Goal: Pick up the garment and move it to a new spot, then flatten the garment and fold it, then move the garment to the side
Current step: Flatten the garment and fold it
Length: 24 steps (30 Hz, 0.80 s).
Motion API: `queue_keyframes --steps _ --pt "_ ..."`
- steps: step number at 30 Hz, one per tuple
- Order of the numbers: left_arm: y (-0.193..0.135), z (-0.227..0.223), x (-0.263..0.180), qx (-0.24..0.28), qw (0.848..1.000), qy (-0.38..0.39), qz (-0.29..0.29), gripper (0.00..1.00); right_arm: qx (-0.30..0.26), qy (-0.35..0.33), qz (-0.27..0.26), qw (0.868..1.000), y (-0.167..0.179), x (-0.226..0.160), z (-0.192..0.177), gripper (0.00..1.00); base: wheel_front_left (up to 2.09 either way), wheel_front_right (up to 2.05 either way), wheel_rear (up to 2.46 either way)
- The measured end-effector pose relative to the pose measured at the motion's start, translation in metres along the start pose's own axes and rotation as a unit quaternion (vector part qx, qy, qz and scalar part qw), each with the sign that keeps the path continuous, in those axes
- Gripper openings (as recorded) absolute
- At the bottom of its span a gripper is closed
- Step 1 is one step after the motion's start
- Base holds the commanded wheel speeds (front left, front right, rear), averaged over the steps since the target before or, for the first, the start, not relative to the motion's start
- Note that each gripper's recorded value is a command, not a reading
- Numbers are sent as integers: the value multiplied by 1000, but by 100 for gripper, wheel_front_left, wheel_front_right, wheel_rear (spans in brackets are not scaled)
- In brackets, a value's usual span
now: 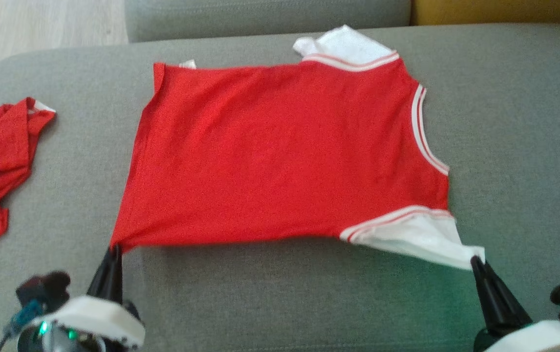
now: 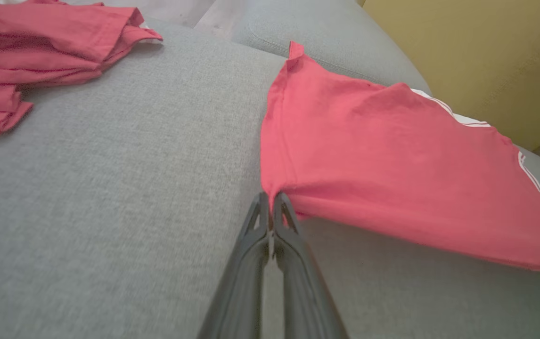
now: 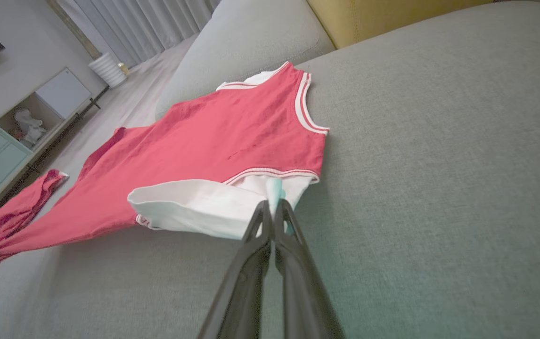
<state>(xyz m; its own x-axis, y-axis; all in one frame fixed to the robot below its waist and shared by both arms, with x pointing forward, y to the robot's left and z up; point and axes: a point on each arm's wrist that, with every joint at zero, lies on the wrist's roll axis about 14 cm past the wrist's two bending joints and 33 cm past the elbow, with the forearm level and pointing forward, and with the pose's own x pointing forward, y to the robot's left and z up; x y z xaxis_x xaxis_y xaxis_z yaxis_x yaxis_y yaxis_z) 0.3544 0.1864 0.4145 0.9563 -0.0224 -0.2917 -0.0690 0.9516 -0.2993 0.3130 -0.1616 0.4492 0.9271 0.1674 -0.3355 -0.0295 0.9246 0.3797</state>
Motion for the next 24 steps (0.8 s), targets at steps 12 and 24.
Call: queue_keyframes --steps 12,24 --pt "-2 1 -53 16 999 37 9 0 -15 34 -6 999 7 -34 -1 0 0 0 0" --pt "-12 -10 -48 27 996 87 -10 0 -13 47 -16 999 -2 -17 -11 0 0 0 0"
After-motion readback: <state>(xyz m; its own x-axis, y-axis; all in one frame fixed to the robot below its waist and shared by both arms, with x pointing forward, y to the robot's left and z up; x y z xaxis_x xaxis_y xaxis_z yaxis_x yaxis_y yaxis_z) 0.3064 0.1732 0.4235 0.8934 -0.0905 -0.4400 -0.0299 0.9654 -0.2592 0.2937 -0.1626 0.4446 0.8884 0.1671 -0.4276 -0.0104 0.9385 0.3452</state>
